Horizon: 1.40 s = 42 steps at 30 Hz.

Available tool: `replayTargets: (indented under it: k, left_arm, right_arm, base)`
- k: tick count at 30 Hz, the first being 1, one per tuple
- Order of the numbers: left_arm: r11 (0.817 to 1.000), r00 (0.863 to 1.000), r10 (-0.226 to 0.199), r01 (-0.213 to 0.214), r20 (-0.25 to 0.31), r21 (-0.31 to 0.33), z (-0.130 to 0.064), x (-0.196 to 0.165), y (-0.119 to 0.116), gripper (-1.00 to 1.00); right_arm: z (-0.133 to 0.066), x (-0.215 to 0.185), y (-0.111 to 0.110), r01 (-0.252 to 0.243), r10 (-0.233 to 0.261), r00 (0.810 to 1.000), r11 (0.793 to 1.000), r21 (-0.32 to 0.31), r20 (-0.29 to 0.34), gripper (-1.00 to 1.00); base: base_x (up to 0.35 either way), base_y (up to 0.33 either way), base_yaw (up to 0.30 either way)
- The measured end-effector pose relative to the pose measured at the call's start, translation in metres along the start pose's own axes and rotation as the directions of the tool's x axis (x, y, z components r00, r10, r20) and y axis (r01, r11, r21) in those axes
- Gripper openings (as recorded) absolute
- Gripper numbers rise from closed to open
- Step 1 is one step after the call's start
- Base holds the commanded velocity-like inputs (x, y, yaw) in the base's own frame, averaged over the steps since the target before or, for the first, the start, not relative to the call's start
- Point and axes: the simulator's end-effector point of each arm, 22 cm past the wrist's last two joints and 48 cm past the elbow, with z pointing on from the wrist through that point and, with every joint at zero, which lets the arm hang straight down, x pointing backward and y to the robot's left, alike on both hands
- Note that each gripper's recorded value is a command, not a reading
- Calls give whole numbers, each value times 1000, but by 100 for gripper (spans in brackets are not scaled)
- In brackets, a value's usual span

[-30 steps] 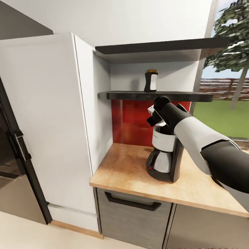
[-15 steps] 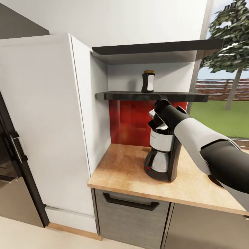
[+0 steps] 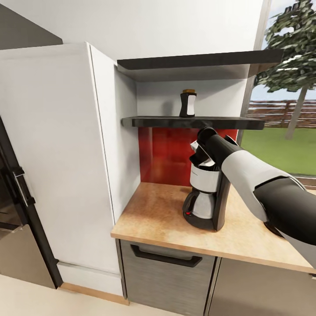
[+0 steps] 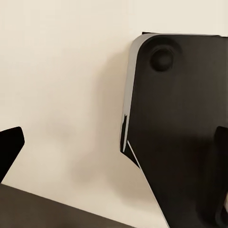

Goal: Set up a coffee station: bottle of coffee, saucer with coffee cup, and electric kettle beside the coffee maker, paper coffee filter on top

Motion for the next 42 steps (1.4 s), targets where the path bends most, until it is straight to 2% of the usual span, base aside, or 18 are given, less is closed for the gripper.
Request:
replayTargets:
  k: [5,11,15,26,28,32,37,42]
  left_arm:
    - [1000,1000,0,0,1,0,0,0,0,100]
    - [1000,1000,0,0,1,0,0,0,0,100]
    - [1000,1000,1,-1,1,0,0,0,0,100]
    - [1000,1000,1,-1,0,0,0,0,0,100]
    - [1000,1000,2,-2,13,-14,1,-5,9,100]
    - [1000,1000,3,-3,14,-15,1,-5,9,100]
    - [1000,1000,6,-5,17,-30,1,-8,21,100]
    - [1000,1000,6,-5,17,-31,1,-8,22,100]
  right_arm:
    - [0,2,-4,1,-1,1000,1000,9,-4,-100]
    - [1,8,-19,20,-19,1000,998,59,-23,-100]
    - [1,9,-21,24,-22,999,997,69,-27,-100]
    - [1,8,-20,29,-27,999,997,72,-27,-100]
    - [-2,2,-17,41,-40,999,996,78,-19,-100]
    - [-5,-4,-9,51,-50,999,996,72,-10,-100]
    - [-19,-21,-11,56,-58,998,995,85,26,-100]
    - [-20,-22,-12,59,-61,998,994,91,27,-100]
  base:
    - [0,0,0]
    - [0,0,0]
    - [0,0,0]
    - [10,6,0]
    - [90,61,0]
    - [43,30,0]
    - [5,3,0]
    - [63,36,0]
